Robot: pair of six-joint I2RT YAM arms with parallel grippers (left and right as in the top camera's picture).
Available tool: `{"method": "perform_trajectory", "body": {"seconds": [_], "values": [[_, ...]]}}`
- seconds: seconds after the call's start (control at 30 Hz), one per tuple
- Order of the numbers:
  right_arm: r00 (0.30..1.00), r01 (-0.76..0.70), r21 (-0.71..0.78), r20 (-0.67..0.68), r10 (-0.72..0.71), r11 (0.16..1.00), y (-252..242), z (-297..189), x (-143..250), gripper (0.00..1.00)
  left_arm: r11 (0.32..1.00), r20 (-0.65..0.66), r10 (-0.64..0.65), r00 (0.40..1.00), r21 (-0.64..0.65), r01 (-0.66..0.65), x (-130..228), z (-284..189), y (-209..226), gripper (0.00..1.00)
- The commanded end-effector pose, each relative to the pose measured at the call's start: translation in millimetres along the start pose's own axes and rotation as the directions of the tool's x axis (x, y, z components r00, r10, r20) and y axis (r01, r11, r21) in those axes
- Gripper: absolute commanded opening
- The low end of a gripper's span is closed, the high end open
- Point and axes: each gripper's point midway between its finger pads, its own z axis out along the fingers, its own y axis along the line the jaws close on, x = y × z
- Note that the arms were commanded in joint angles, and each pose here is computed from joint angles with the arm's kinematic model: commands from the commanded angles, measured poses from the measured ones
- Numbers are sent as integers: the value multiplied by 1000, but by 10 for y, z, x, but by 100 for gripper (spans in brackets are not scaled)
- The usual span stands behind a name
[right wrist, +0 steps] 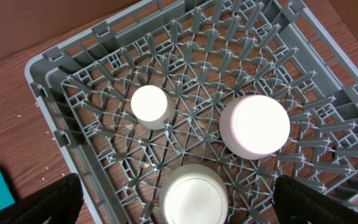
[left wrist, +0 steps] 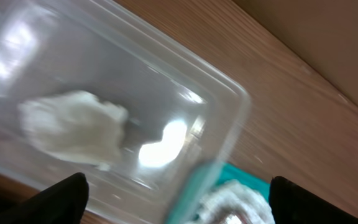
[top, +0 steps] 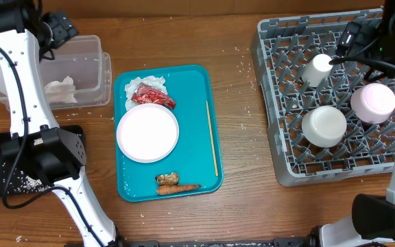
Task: Sort waste into correct bins and load items into the dishwasher
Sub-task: 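Carry the tissue left and drop it into the clear bin, then move the left gripper back and grasp the red wrapper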
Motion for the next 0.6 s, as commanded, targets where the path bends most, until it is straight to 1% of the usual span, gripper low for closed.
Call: {"method": "perform_trajectory", "body": {"seconds": [0.0,0.1,0.17,0.2,0.23,0.33,0.4,0.47,0.57], "values": [[1000,-9,5,7,9,1000,-10,-4,-15,100,916,-139,209,968,373,-144,452,-61,-773,92],[1000,-9,5,7,9,1000,-10,-4,-16,100,881,-162,322,933,411,-233,724,-88,-1015,92],[1000,-9,5,7,9,1000,-10,-4,-16,100,848,-166,409,897,432,-307,919,-102,-1178,93],[1000,-9,5,7,9,1000,-10,-4,-16,100,833,-169,447,879,437,-340,1024,-96,-1262,95],[1000,-9,5,7,9,1000,-10,-4,-15,100,832,-174,468,867,418,-365,1107,-70,-1316,95],[1000,-9,5,7,9,1000,-10,-4,-16,100,839,-187,508,841,327,-434,1281,57,-1407,95],[1000,-9,5,7,9,1000,-10,-4,-16,100,846,-204,516,832,273,-458,1388,154,-1459,95],[1000,-9,5,7,9,1000,-10,-4,-16,100,849,-232,519,823,252,-464,1539,254,-1543,95],[1000,-9,5,7,9,1000,-10,-4,-15,100,836,-273,545,793,249,-489,1749,406,-1618,94]]}}
